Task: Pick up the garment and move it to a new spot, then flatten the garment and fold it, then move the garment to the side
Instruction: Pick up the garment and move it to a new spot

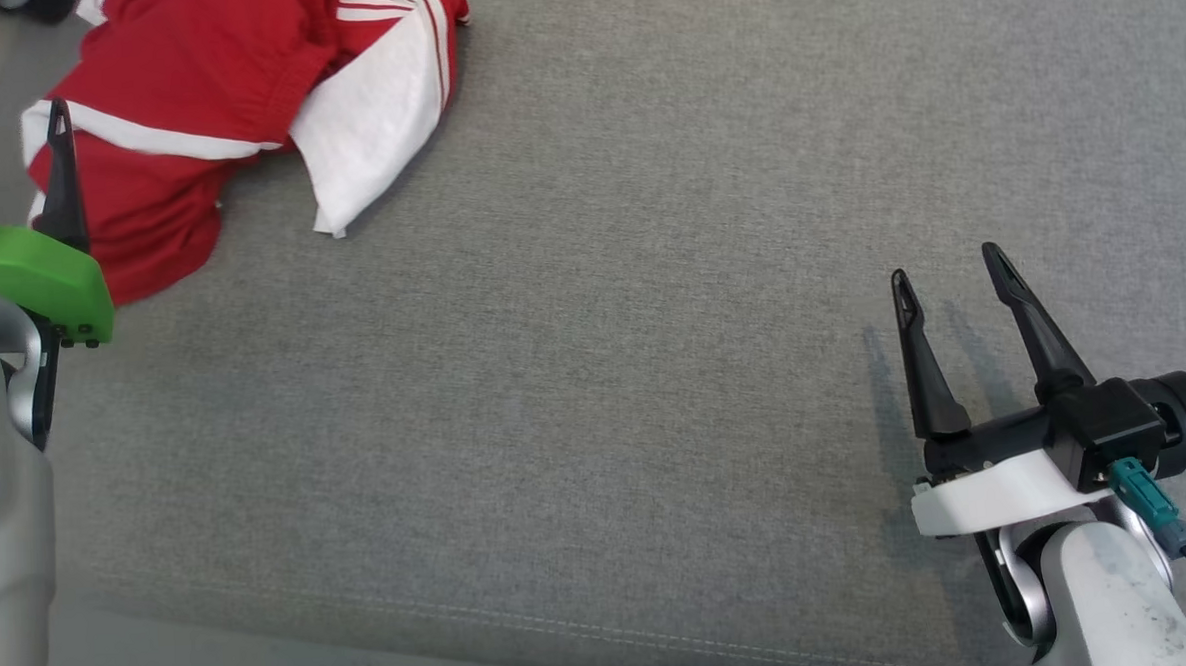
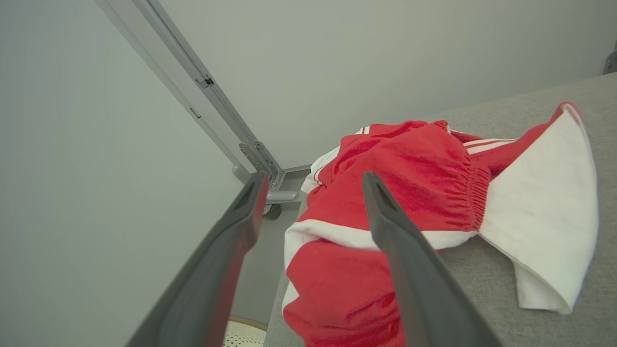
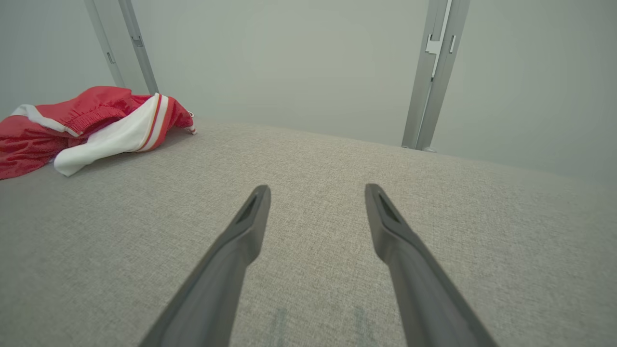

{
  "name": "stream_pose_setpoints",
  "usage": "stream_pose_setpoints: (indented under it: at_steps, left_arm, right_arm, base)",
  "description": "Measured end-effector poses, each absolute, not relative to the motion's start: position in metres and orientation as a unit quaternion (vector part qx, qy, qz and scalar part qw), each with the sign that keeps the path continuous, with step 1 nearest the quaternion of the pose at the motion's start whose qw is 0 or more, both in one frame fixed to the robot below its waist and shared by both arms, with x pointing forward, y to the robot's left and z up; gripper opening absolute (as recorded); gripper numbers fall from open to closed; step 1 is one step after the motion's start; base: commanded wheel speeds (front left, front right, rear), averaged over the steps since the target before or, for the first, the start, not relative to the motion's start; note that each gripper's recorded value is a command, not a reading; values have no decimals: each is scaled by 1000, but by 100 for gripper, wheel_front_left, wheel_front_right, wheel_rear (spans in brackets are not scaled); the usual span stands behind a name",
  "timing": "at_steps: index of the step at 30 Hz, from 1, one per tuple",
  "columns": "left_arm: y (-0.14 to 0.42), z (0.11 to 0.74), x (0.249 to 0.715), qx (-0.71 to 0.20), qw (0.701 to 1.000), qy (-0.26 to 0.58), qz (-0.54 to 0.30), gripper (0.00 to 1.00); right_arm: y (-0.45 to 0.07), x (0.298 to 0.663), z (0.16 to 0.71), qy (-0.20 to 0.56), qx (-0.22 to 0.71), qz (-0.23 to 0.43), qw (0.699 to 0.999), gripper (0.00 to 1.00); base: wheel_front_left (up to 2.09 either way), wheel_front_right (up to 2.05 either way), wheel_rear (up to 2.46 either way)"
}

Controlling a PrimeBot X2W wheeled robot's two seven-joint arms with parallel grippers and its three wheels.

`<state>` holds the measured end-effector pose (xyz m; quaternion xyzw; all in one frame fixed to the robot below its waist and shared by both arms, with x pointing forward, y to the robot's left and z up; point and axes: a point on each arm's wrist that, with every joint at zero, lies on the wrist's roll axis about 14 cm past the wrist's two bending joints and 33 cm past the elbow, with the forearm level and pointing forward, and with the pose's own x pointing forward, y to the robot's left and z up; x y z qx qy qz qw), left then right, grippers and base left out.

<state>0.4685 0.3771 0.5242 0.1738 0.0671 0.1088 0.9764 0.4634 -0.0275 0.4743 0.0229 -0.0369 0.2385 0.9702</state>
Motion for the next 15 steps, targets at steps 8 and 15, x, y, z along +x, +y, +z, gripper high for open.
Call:
stream_pose_setpoints:
  at_steps: [8,15]
  left_arm:
    - [349,443,501,163,970,175,53,100]
    - [338,396,505,153,959,238,28,100]
  right_arm:
    - [-64,470,445,-4,12,193,981,100]
    - [-81,469,429,16,5,172,985,100]
  base:
    - [0,0,0]
    - [0,0,0]
